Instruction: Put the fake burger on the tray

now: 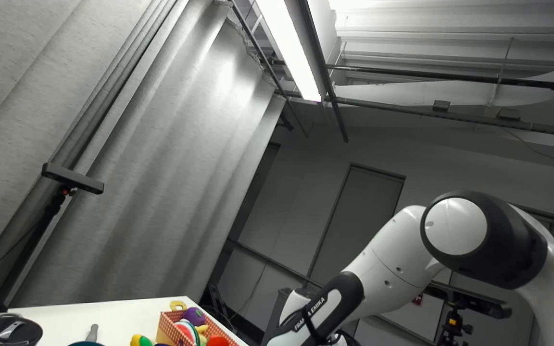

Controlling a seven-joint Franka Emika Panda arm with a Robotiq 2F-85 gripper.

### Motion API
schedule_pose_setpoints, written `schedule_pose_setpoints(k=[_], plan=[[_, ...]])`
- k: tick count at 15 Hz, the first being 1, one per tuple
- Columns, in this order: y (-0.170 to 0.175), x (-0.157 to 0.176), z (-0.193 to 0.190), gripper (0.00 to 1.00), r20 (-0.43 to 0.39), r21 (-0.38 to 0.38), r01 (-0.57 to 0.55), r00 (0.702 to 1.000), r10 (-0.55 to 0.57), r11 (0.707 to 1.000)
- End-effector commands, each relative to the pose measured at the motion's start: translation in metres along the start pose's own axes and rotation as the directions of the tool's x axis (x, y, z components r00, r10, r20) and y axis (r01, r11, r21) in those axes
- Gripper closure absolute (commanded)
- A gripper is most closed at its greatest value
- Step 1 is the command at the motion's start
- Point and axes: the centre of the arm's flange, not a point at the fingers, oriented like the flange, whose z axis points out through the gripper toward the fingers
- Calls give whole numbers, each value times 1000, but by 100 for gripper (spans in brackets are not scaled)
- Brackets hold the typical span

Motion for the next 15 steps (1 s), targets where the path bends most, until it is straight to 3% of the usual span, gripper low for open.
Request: schedule_pose_setpoints(k=[1, 14, 15], plan=[[-3, 10, 12, 0, -28, -13, -35, 999, 35, 999], [2, 3, 32, 0, -6, -53, -35, 999, 34, 998], [2, 3, 32, 21, -7, -53, -33, 999, 33, 998]])
